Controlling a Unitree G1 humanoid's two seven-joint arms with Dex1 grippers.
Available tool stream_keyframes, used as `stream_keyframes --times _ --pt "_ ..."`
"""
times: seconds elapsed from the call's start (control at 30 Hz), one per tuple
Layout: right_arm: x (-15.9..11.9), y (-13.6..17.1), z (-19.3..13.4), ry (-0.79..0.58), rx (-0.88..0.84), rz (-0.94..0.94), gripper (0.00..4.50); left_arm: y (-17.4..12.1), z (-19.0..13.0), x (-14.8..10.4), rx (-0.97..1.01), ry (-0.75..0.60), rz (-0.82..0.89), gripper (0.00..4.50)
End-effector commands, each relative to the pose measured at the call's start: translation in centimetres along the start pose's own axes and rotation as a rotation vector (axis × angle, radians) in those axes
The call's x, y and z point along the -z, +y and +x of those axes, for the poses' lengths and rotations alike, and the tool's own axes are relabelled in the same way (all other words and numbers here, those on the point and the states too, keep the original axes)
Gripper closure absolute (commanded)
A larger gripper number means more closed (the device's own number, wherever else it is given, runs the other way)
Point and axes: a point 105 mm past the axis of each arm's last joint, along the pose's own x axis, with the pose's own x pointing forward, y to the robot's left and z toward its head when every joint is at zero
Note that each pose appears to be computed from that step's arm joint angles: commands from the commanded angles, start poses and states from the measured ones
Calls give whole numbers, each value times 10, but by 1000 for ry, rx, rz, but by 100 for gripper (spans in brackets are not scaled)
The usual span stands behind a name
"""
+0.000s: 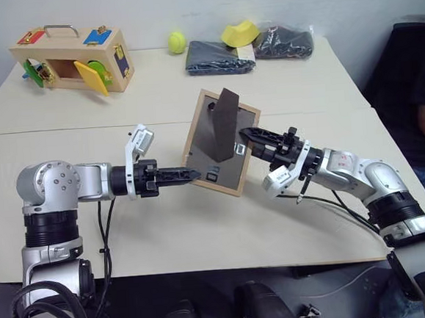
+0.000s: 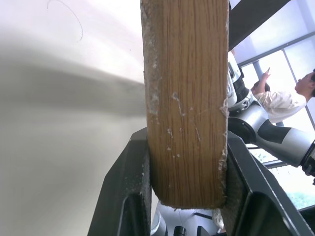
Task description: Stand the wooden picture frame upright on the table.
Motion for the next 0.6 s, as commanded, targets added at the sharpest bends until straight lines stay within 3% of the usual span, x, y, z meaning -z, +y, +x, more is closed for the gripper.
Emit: stream_keyframes --times 0.03,0.23,0.27,0.4,0.53,0.6 --pt "-1 -22 8 -37 97 -18 285 -7 -3 -3 -18 16 50 323" --pt "0 -31 10 -58 127 -7 286 5 -34 -4 -165 -26 87 323" --pt "-1 -32 11 -64 127 -6 286 5 -40 -6 -181 -43 93 250" --pt "-2 -36 12 -83 128 -4 323 4 -68 -14 -240 -133 111 126" --pt "1 -37 11 -81 122 3 325 -10 -85 -20 -240 -201 143 6" --pt "3 -34 11 -76 104 30 325 -17 -91 -20 -248 -215 169 0"
